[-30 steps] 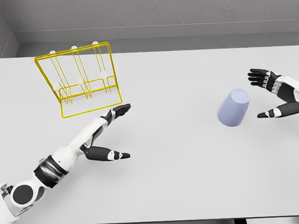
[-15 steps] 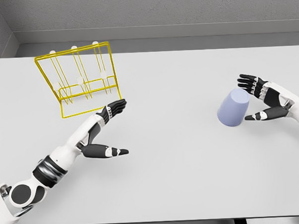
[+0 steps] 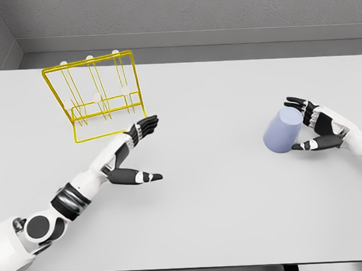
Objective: Place the cup on the cup holder with both arms
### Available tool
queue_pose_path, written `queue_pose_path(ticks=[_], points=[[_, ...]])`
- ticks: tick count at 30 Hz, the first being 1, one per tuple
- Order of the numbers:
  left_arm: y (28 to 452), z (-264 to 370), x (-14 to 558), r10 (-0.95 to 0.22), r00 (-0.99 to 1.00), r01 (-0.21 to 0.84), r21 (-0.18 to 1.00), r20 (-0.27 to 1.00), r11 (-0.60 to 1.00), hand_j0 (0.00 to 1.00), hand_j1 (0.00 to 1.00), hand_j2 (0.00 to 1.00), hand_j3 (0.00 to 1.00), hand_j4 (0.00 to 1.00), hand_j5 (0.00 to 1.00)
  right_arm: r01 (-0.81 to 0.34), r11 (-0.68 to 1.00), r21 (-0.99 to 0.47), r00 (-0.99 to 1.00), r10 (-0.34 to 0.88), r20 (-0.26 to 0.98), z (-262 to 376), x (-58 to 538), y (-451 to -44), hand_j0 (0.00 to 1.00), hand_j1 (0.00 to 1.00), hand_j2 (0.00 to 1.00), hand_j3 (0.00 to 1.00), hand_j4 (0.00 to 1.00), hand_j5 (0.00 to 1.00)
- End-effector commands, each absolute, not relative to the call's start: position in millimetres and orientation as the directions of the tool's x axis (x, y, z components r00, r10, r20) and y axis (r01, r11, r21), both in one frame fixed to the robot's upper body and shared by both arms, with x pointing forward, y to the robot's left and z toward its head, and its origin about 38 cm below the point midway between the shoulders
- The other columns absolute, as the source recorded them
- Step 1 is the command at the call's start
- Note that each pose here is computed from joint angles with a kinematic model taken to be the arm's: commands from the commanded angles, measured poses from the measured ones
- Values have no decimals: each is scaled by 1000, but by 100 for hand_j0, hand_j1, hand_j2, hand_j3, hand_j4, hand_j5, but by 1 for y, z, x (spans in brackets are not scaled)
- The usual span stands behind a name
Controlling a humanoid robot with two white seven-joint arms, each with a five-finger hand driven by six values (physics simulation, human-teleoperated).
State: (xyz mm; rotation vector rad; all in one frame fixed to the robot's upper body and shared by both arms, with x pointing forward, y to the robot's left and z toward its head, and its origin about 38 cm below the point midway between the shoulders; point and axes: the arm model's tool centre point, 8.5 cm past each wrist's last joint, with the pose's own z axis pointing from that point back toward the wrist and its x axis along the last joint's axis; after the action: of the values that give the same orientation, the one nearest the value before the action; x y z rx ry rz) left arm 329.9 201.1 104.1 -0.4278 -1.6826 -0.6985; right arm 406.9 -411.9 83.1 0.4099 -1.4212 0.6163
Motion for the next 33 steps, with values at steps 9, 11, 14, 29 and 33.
queue_pose_path(ticks=[9,11,14,29,33], points=[[202,91,333,-198,-159,616,254,967,745,100,100,100,100,100,100,-628,773,-91,24,136,990,84,409,-404,100,100,100,100,100,100],[201,93,333,-194,-163,617,254,967,745,100,100,100,100,100,100,-629,772,-91,23,135,991,84,409,-404,100,100,100,100,100,100],[200,97,330,-171,-179,622,246,969,743,100,100,100,100,100,100,-631,771,-91,24,136,990,84,408,-403,100,100,100,100,100,100],[188,97,335,-58,-170,615,152,984,774,100,100,100,100,100,100,-644,760,-83,21,125,992,82,409,-393,94,94,94,94,94,94],[187,92,335,-62,-161,612,149,985,776,100,100,100,100,100,100,-646,759,-82,18,123,992,82,409,-392,88,88,88,88,88,88]])
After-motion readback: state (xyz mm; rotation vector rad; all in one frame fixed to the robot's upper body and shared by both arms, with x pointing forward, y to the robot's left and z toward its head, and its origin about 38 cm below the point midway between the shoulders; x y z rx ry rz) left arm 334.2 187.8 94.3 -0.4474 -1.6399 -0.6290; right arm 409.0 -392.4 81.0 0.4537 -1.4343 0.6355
